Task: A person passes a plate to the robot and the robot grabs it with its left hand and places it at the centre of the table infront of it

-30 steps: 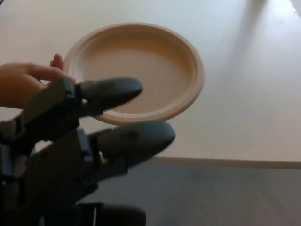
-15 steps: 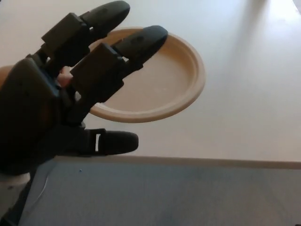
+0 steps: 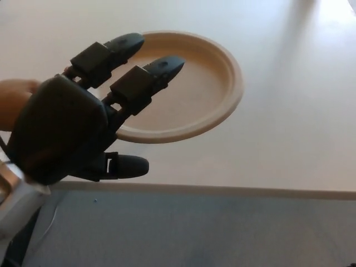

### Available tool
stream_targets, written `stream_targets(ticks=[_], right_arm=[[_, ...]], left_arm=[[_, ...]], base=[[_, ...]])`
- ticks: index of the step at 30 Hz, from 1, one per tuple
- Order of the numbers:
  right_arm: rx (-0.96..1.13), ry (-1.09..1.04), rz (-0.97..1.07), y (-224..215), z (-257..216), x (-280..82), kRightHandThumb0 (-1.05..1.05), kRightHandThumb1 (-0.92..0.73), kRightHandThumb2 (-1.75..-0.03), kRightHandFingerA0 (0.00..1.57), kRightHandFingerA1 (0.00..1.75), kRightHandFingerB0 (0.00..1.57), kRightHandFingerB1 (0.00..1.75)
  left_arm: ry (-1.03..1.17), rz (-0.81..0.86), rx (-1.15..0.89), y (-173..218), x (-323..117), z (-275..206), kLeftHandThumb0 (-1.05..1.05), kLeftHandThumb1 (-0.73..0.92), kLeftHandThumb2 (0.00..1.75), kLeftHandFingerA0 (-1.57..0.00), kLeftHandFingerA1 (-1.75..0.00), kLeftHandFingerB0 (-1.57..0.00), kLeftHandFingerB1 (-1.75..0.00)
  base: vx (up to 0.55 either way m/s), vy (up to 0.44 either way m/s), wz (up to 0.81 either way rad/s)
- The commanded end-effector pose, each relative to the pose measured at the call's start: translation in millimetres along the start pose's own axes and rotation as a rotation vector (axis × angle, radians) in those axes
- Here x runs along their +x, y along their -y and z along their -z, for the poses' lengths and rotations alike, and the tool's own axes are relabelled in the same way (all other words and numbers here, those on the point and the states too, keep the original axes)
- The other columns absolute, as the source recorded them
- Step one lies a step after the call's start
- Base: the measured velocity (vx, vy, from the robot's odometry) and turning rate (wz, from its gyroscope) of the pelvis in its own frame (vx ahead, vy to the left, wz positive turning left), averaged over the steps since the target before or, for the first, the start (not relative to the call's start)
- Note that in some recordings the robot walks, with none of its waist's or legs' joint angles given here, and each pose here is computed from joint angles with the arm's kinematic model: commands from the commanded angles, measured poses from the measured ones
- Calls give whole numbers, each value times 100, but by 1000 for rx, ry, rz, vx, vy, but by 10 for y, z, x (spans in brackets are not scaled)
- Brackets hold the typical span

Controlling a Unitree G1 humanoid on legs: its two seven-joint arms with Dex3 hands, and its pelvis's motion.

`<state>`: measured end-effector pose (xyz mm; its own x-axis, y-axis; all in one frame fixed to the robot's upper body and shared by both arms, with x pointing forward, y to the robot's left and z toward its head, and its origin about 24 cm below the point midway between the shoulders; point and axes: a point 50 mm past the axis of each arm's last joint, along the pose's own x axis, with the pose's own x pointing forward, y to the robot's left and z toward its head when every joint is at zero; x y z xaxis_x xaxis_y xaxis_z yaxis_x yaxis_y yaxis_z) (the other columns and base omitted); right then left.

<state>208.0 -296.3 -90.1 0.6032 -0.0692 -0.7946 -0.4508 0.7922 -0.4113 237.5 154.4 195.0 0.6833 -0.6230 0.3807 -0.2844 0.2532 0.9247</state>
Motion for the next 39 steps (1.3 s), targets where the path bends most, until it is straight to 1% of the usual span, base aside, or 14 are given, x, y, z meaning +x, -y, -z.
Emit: stream_targets(ticks=[1,7,13,14,16,19,21,22,27,28,32,34,38,39], right_arm=[[32,-19,-3,84,36,-26,-67,-51,-90,36,66,14,51],[3,-22,-6,89,43,-31,-69,-53,-91,30,62,15,50],[10,-12,-9,106,23,-31,-67,-53,-90,31,64,14,50],[8,-16,-6,106,23,-30,-66,-53,-90,29,62,13,49],[8,-15,-4,109,7,-25,-66,-52,-90,28,62,14,50],[8,-9,-4,115,-21,-17,-67,-68,-60,25,56,19,39],[6,-5,-4,117,-24,-18,-69,-68,-59,23,56,19,40],[7,-5,-4,121,-26,-19,-71,-52,-90,26,60,14,49],[16,11,-5,143,-66,-16,-74,-52,-92,27,63,14,51],[7,11,-1,149,-77,-13,-74,-54,-95,44,69,14,50],[-14,17,1,160,-103,-10,-73,-57,-95,25,61,17,50],[-22,21,2,159,-104,-11,-73,-75,-63,29,57,21,41],[-51,21,8,164,-109,-11,-76,-80,-65,38,59,24,41],[-42,23,4,163,-107,-13,-78,-82,-65,35,60,23,41]], left_arm=[[-103,127,78,181,23,180,-96,58,64,-1,-24,-2,-25],[-133,165,139,334,50,265,-84,49,93,-6,-17,-6,-18],[-212,80,180,424,189,383,-62,52,58,-12,-29,-2,-24],[-217,25,191,444,229,403,-2,59,68,-12,-36,-2,-20],[-220,-13,201,453,258,424,17,64,64,-14,-33,-7,-24],[-229,-51,216,456,307,448,8,44,91,-7,-46,-1,-45],[-241,-64,214,470,352,435,5,64,58,-21,-32,-12,-34],[-245,-74,200,481,368,430,3,45,92,-12,-49,-11,-50],[-244,-132,189,529,450,436,3,45,94,-20,-53,-28,-54],[-249,-133,191,533,466,441,1,64,62,-38,-40,-54,-38],[-243,-124,193,541,490,467,-4,64,60,-70,-42,-71,-42],[-222,-111,205,548,493,476,-13,57,59,-74,-43,-78,-47],[-208,-95,222,561,495,476,-9,57,58,-94,-55,-94,-74],[-219,-85,226,575,490,471,-7,61,59,-95,-59,-76,-115]], base=[[0,0,0],[0,0,0],[0,0,0],[0,0,0],[0,0,0],[0,0,0],[0,0,0],[0,0,0],[0,0,0],[0,0,0],[0,0,0],[0,0,0],[0,0,0],[0,0,0]])
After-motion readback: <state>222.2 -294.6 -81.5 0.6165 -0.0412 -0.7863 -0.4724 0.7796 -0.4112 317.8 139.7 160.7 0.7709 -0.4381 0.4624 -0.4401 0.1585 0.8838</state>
